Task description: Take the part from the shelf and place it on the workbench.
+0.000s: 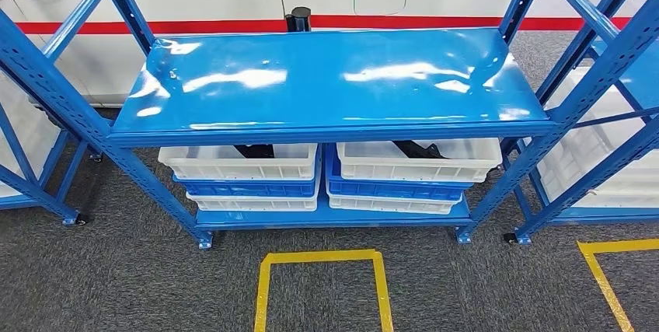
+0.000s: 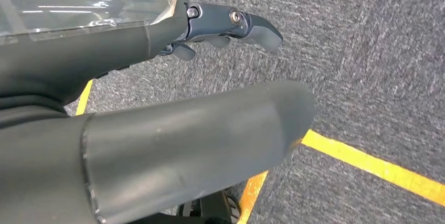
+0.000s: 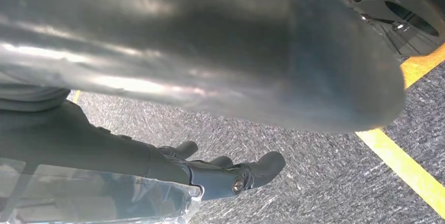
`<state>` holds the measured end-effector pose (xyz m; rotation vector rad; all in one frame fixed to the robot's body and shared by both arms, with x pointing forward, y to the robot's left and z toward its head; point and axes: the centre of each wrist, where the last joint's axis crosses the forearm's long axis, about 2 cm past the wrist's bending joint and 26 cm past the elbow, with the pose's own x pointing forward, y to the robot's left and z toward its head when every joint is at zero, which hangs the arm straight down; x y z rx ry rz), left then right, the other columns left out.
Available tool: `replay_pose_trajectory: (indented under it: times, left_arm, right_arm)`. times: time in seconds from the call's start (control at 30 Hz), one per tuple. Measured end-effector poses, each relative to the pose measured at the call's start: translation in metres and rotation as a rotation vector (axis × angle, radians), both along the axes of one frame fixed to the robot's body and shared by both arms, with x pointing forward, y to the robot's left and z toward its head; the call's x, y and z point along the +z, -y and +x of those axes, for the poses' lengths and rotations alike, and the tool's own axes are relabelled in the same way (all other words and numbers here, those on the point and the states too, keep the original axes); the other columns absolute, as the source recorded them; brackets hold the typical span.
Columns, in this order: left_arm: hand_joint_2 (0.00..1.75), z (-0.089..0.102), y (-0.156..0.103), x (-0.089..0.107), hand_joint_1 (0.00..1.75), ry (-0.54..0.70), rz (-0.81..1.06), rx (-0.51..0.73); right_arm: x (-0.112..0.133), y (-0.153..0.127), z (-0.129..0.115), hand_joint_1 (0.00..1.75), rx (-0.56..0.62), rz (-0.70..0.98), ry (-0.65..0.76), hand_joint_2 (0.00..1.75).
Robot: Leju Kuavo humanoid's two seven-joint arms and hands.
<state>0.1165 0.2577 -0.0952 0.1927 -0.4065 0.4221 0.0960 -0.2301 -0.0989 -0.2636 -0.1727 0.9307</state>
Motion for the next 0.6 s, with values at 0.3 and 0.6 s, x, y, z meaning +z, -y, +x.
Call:
replay_pose_trajectory:
  times: [0.3, 0.6]
  left_arm:
    - [0.0, 0.0019, 0.002, 0.0006, 0.0, 0.007, -0.01, -0.003]
    - [0.0, 0.0023, 0.0033, 0.0008, 0.0, 0.008, -0.009, -0.002]
  right_arm:
    - [0.0001, 0.0013, 0.0013, 0.0, -0.01, -0.006, -0.001, 0.0]
    - [-0.0007, 0.0025, -0.002, 0.0, -0.016, -0.002, -0.002, 0.0]
